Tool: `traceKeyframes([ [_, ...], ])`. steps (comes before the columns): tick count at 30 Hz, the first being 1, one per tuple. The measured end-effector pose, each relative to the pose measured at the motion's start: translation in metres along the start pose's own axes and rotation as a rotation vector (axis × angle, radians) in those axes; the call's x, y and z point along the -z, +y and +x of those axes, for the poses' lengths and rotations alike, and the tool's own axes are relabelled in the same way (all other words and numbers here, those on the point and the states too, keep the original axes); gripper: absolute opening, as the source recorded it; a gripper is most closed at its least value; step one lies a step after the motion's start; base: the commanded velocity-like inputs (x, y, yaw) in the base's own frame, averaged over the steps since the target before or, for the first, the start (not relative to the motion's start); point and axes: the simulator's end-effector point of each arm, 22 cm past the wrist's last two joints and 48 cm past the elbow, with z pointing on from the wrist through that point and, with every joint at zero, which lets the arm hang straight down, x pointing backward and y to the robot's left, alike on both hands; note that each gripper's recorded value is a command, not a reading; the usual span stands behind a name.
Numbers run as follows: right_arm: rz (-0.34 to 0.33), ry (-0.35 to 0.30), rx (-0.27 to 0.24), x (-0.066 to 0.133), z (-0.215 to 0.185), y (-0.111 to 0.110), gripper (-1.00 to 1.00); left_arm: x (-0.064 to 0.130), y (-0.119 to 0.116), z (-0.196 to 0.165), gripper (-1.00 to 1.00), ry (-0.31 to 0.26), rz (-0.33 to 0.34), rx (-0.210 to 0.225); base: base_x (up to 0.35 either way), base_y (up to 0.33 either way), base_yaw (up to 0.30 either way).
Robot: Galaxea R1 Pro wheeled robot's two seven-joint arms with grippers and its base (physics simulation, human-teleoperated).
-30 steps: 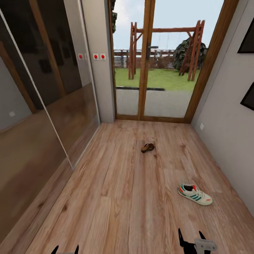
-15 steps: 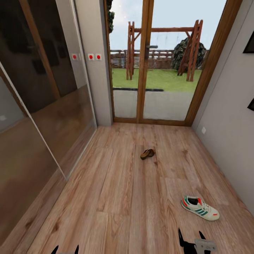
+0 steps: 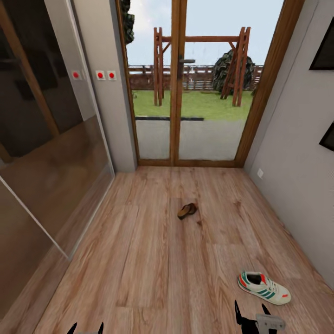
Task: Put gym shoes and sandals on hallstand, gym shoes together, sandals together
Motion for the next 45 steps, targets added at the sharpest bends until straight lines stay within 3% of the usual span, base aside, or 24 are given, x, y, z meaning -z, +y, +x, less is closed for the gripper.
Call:
traceKeyframes([
  [27, -0.001, 0.001, 0.0, 0.0002, 0.0004, 0.0004, 1.0, 0.0004, -0.0001, 0.0013, 1.0, 0.004, 0.0, 0.001, 0.298, 0.181, -0.049],
  [45, 0.0, 0.001, 0.0, 0.0002, 0.0003, 0.0001, 1.0, 0.0009, -0.0014, 0.0017, 1.0, 0.004, 0.002, 0.002, 0.328, 0.058, -0.242],
])
